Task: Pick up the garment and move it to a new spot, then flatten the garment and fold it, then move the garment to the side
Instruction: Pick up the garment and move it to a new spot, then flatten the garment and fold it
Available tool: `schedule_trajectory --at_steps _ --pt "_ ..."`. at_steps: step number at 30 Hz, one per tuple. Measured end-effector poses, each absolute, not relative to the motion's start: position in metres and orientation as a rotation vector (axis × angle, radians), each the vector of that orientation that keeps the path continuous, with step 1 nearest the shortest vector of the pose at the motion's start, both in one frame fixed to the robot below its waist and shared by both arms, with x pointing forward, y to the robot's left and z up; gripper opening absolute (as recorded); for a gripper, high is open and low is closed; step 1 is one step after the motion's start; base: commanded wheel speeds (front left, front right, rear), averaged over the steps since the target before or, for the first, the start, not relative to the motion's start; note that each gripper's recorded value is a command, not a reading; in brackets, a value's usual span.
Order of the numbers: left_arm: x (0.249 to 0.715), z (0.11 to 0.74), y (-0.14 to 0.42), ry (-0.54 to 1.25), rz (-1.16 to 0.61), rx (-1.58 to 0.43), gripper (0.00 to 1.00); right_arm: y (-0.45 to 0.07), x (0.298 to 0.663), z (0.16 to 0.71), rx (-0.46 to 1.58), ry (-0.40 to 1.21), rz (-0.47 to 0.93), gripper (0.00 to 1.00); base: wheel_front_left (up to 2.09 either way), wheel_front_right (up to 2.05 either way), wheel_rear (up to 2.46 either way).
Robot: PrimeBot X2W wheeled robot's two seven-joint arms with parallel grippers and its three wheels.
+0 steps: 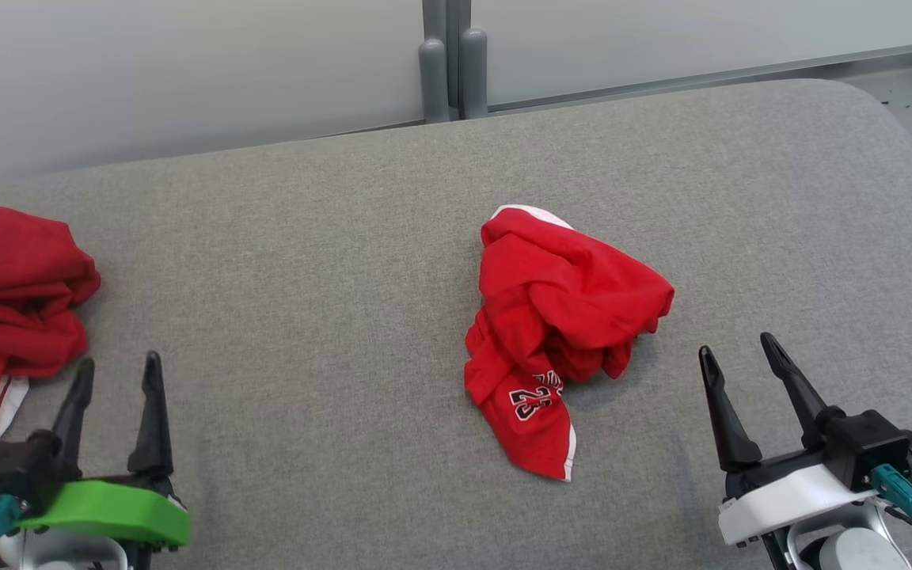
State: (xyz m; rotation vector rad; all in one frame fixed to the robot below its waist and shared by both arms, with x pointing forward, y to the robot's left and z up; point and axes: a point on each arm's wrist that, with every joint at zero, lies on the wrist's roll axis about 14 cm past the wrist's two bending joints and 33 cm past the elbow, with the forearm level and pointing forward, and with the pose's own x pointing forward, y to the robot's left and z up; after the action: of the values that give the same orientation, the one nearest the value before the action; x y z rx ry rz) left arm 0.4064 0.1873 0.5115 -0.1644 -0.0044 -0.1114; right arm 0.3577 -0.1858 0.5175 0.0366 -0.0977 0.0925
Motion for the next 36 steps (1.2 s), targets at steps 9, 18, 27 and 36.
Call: schedule_trajectory --at_steps 9,18,27,36 --pt "0.382 0.491 0.177 0.017 -0.187 -0.12 1.0 -0.185 0.352 0.51 0.017 -0.073 0.107 1.0 0.0 0.0 0.0" --pt "0.352 0.476 0.181 0.049 -0.151 -0.138 1.0 -0.182 0.341 0.502 0.024 -0.05 0.109 1.0 0.0 0.0 0.0" --pt "0.341 0.478 0.184 0.029 -0.107 -0.151 1.0 -0.179 0.339 0.501 0.033 -0.049 0.108 1.0 0.0 0.0 0.0" --pt "0.336 0.469 0.13 0.068 -0.26 -0.174 1.0 -0.175 0.342 0.507 0.029 -0.065 0.124 1.0 0.0 0.0 0.0"
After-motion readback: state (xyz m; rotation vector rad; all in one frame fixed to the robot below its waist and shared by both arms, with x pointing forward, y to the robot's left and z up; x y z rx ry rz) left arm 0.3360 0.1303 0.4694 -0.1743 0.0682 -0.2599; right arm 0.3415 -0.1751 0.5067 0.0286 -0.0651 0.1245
